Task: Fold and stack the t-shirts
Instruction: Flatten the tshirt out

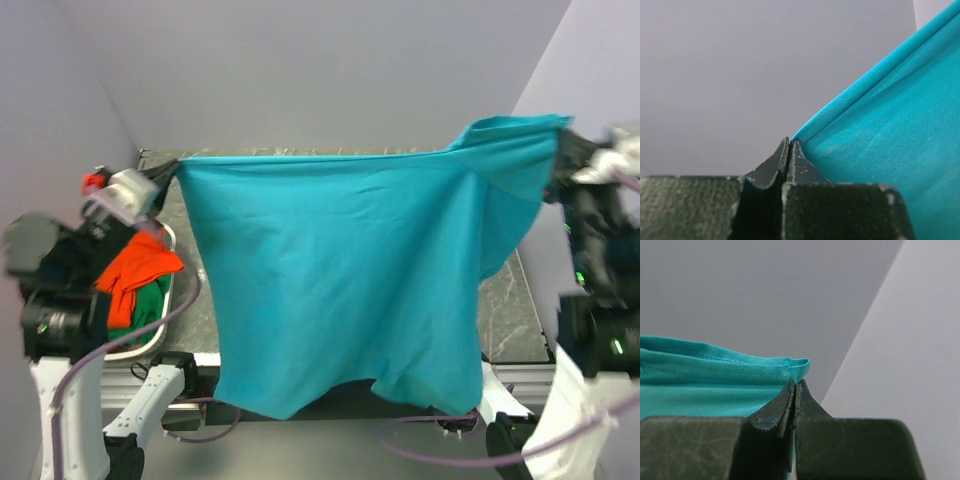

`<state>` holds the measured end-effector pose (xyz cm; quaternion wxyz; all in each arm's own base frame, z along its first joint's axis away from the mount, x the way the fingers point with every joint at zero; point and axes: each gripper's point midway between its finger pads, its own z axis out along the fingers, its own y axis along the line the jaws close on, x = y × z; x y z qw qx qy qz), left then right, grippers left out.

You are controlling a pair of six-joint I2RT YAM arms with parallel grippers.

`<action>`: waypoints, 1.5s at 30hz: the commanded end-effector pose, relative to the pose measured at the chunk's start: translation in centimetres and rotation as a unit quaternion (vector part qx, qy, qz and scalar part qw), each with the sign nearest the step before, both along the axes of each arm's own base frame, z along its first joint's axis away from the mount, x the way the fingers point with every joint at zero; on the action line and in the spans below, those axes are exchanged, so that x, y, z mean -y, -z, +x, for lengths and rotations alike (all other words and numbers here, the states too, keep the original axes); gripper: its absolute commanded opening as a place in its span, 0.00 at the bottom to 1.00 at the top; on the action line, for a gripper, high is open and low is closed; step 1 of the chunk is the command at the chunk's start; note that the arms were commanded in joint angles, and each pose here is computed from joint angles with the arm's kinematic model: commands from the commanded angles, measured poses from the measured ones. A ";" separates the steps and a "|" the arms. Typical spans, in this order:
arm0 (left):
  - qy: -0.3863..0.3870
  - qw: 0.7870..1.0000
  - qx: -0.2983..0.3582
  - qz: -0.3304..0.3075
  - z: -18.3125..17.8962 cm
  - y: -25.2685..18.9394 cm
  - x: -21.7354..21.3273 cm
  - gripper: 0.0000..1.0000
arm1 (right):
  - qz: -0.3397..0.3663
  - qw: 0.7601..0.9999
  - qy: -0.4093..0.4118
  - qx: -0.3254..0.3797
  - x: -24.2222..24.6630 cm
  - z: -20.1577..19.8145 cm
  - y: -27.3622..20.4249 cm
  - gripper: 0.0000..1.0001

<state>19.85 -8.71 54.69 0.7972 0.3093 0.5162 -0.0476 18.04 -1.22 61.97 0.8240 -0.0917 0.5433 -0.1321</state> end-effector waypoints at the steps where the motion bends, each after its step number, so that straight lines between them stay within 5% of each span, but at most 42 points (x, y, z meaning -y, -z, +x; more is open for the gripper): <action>1: -0.030 0.994 -0.098 0.041 5.0 7.9 -0.9 0.01 | -0.027 0.988 -0.035 -0.146 -0.6 8.2 8.9 0.00; 10: -0.035 0.962 -0.267 0.052 14.5 24.6 -0.6 0.01 | -0.071 0.936 -0.087 -0.334 -4.9 19.3 28.1 0.00; 18: -0.057 0.921 -0.372 0.097 22.7 36.2 -1.0 0.01 | -0.114 0.899 -0.042 -0.421 -4.3 28.0 39.2 0.00; 22: -0.085 0.891 -0.432 0.113 26.4 42.4 -1.9 0.00 | -0.114 0.892 -0.031 -0.437 -4.5 32.2 40.3 0.00; 36: -0.158 0.863 -0.475 0.066 39.1 46.4 -3.3 0.01 | -0.116 0.892 0.046 -0.434 -3.9 45.5 44.0 0.00; 37: -0.173 0.859 -0.477 0.070 39.3 46.7 -3.9 0.01 | -0.121 0.891 0.053 -0.435 -3.9 45.8 44.1 0.02; 38: -0.180 0.860 -0.472 0.068 40.1 46.0 -4.1 0.05 | -0.124 0.889 0.061 -0.436 -3.8 46.1 44.2 0.19; 39: -0.187 0.852 -0.485 0.067 39.9 46.6 -4.5 0.10 | -0.120 0.886 0.070 -0.442 -3.6 46.3 44.1 0.26; 41: -0.188 0.851 -0.488 0.043 40.0 45.5 -5.3 0.38 | -0.103 0.885 0.069 -0.449 -3.5 46.1 43.8 0.44; 43: -0.185 0.857 -0.481 0.022 39.5 43.2 -6.1 0.49 | -0.089 0.879 0.053 -0.465 -3.3 44.7 42.7 0.57; 44: -0.172 0.857 -0.486 0.019 38.8 43.0 -5.7 0.66 | -0.083 0.877 0.048 -0.472 -3.3 44.0 42.4 0.81; 45: -0.171 0.863 -0.475 0.020 38.2 41.1 -5.7 0.71 | -0.083 0.869 0.040 -0.486 -3.3 42.3 42.0 0.87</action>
